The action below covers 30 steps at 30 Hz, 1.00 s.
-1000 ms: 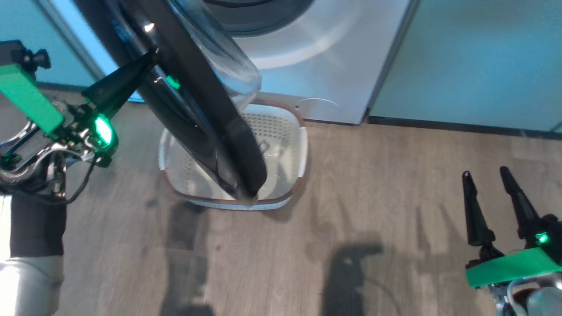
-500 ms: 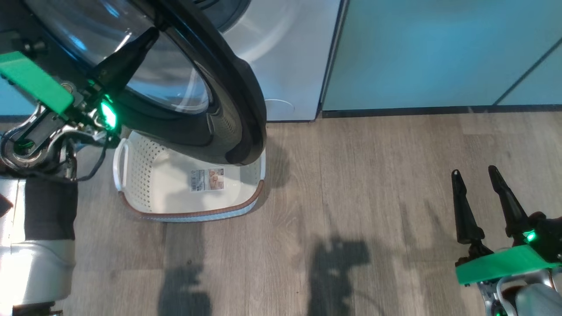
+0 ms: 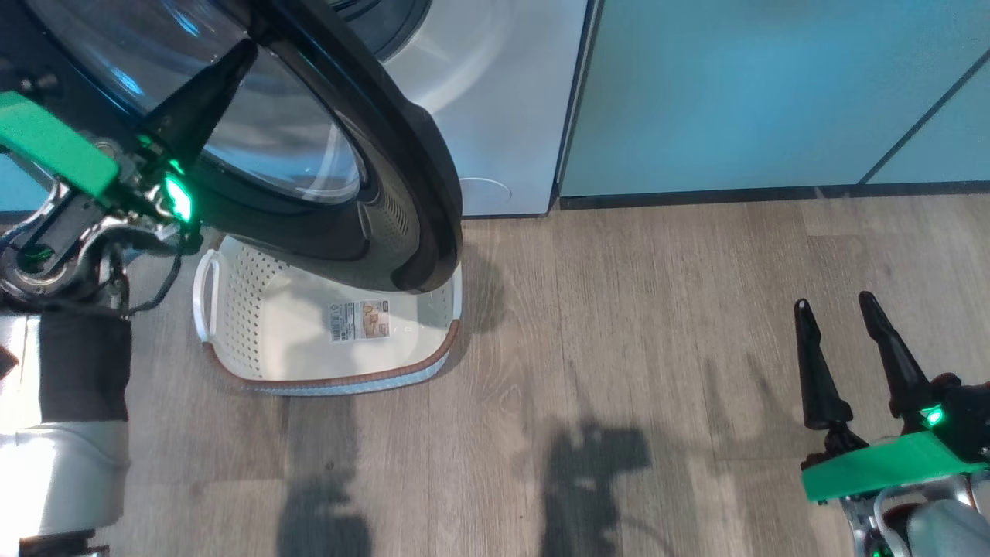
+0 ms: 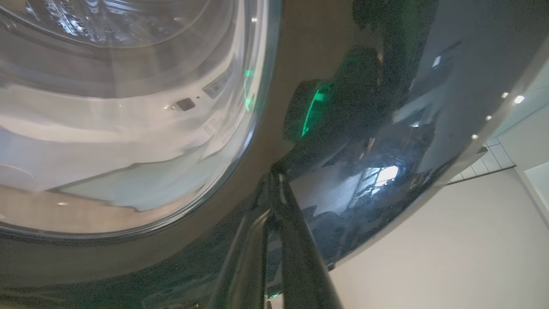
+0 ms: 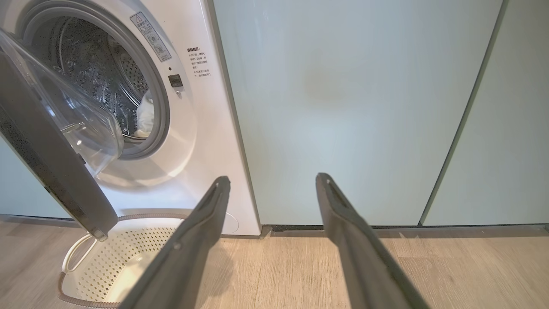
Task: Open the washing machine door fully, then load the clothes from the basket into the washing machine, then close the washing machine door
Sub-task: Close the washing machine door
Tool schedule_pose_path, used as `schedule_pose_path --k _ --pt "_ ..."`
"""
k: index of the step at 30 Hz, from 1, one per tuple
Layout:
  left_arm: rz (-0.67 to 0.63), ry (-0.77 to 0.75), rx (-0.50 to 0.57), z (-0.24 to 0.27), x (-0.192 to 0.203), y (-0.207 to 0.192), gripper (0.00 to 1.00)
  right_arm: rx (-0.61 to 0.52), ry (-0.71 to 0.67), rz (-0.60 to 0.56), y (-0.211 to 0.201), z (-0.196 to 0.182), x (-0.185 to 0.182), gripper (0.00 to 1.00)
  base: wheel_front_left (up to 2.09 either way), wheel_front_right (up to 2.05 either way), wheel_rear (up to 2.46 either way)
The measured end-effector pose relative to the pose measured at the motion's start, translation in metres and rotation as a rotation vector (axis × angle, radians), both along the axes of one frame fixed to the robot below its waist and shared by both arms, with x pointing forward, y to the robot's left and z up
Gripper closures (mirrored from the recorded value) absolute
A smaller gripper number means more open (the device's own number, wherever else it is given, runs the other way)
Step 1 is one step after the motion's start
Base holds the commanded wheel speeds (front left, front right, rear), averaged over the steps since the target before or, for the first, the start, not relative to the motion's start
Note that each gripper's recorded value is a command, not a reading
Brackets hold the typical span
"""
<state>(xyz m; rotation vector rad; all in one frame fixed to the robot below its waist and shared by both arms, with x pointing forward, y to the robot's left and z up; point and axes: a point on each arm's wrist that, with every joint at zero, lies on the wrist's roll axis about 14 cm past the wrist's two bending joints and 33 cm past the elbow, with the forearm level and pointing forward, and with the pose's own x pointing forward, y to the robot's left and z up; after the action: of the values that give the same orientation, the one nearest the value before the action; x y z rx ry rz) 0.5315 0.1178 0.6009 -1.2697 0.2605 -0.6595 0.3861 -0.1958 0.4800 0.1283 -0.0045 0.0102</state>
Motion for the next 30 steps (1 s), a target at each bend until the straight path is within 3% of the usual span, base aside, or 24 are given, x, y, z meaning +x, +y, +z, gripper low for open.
schedule_pose_path --k 6,11,13,14,18,22,30 --pt "0.067 -0.047 0.013 0.012 0.000 0.015 1.00 0.002 -0.004 -0.001 0.000 0.001 0.002 0.00 0.00 0.00 0.00" --pt "0.241 -0.044 0.057 0.001 -0.003 0.048 1.00 0.002 -0.016 -0.003 -0.001 0.004 0.005 0.00 0.00 0.00 0.00" --pt "0.305 -0.034 0.078 -0.006 -0.007 0.060 0.41 0.004 -0.021 -0.002 0.000 0.006 0.006 0.00 0.00 0.00 0.00" --pt "0.335 -0.033 0.081 -0.008 -0.009 0.065 0.00 0.004 -0.024 0.000 0.000 0.006 0.007 0.00 0.00 0.00 0.00" --pt "0.471 -0.077 0.146 -0.006 -0.020 0.088 0.00 0.006 -0.039 0.010 0.003 0.010 0.010 0.00 0.00 0.00 0.00" --pt "0.612 -0.142 0.277 -0.006 -0.034 0.107 0.00 0.006 -0.051 0.016 0.005 0.014 0.012 0.00 0.00 0.00 0.00" --pt "0.772 -0.285 0.789 -0.032 -0.070 0.125 0.00 0.003 -0.069 0.035 0.012 0.020 0.015 0.00 0.00 0.00 0.00"
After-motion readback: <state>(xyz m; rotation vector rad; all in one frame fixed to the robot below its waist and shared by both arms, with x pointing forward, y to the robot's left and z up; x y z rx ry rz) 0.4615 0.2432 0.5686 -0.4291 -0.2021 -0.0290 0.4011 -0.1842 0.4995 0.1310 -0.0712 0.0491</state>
